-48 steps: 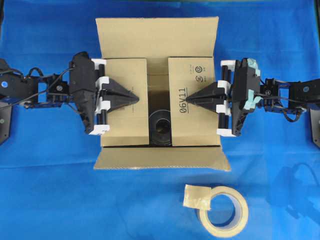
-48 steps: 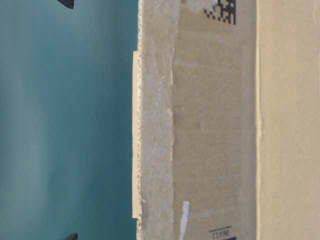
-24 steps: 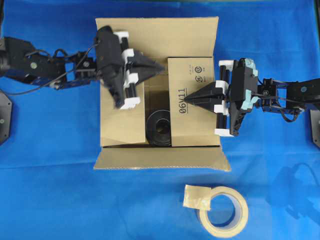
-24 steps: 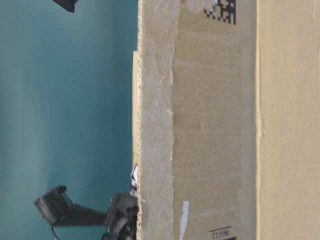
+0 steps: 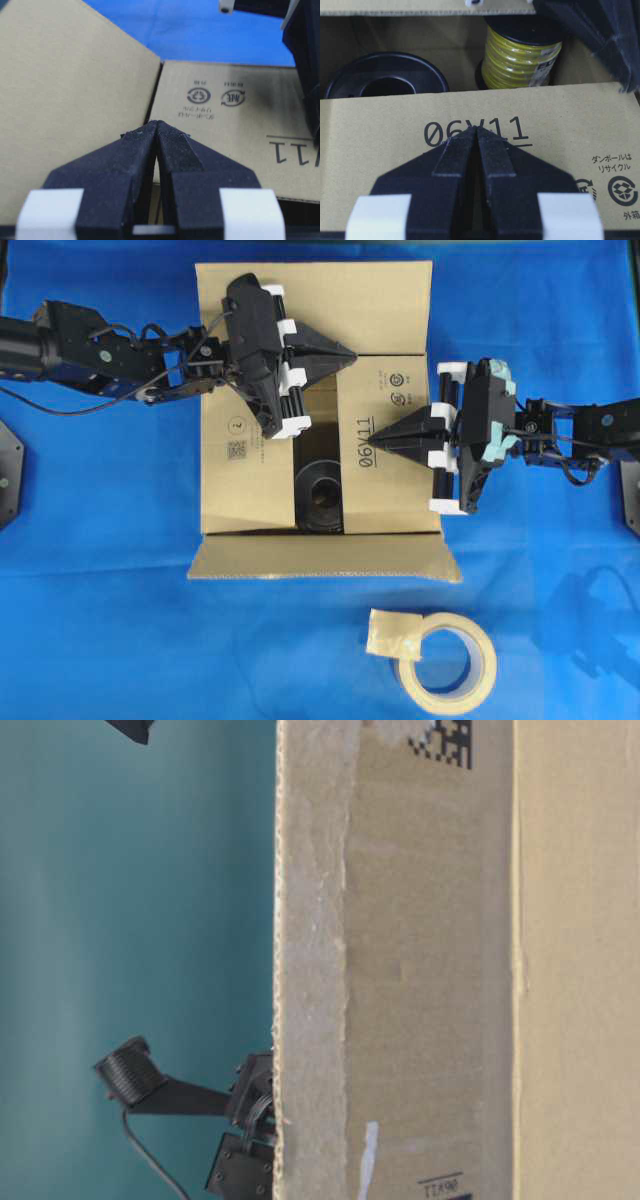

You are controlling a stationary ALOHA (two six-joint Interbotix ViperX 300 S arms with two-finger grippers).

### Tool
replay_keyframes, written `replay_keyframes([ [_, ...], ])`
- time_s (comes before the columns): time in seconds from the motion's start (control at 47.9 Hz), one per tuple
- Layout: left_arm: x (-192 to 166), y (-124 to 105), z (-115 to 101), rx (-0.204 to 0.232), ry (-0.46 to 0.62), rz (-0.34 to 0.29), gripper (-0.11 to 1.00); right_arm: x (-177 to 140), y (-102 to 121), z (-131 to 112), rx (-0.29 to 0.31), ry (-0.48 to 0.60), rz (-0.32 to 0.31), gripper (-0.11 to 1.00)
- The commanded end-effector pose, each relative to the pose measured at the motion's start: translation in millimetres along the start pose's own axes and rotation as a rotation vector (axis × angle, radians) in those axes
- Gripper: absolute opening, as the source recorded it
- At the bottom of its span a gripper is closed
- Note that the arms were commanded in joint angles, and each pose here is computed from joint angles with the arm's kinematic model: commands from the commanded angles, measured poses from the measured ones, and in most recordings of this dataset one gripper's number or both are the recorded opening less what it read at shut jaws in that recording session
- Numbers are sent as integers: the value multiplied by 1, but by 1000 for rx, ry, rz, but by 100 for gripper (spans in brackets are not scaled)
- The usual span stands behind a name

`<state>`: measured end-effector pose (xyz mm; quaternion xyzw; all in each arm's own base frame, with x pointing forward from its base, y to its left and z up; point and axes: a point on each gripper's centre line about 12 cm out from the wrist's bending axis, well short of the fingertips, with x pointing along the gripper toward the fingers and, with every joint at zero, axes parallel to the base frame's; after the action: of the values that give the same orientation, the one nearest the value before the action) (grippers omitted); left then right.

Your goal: Close the cardboard box.

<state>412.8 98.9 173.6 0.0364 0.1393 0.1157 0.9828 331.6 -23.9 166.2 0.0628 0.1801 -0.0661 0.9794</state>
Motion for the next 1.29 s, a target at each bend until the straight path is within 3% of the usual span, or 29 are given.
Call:
replay_keyframes([
  [0.0, 3, 4, 8, -1, -31, 11, 0, 2, 3, 10, 4, -30, 6, 0],
  [0.313, 12, 13, -10, -6, -9, 34, 0, 2, 4, 10, 3, -33, 9, 0],
  [0.835, 13, 13, -13, -10, -2, 34, 0, -1, 7, 13, 2, -33, 20, 0],
  [1.064, 11, 13, -14, -8, 2, 33, 0, -26, 21, 42, 0, -77, 69, 0],
  [1.273, 11, 13, -14, -11, 1, 34, 0, -64, 46, 69, -13, -153, 162, 0],
])
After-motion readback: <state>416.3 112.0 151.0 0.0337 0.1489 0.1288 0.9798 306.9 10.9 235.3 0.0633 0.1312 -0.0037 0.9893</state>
